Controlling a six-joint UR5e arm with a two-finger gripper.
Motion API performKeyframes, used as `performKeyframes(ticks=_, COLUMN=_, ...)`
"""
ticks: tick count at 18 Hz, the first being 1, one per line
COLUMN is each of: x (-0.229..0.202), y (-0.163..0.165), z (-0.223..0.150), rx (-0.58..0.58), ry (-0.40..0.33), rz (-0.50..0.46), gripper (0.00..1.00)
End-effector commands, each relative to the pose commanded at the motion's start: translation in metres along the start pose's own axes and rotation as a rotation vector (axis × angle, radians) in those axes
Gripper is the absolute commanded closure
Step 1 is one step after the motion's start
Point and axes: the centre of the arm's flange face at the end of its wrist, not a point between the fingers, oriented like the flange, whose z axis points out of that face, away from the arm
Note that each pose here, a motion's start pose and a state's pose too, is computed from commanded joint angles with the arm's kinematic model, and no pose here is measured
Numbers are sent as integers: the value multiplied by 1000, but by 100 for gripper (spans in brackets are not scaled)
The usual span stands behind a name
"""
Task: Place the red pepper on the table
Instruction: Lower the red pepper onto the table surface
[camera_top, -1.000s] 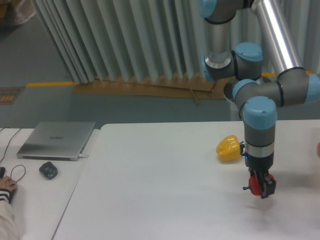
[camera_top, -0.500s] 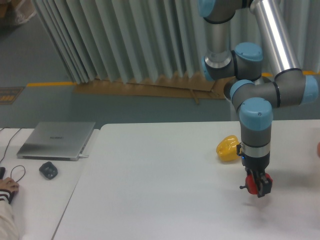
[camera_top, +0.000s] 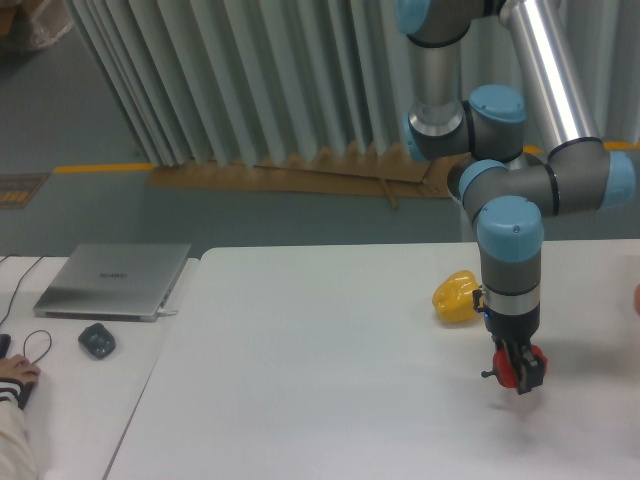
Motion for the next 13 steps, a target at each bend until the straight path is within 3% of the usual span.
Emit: performKeyframes(ticks=13, x=3, y=-1, z=-5, rx=2, ry=-8, rz=1, gripper=0)
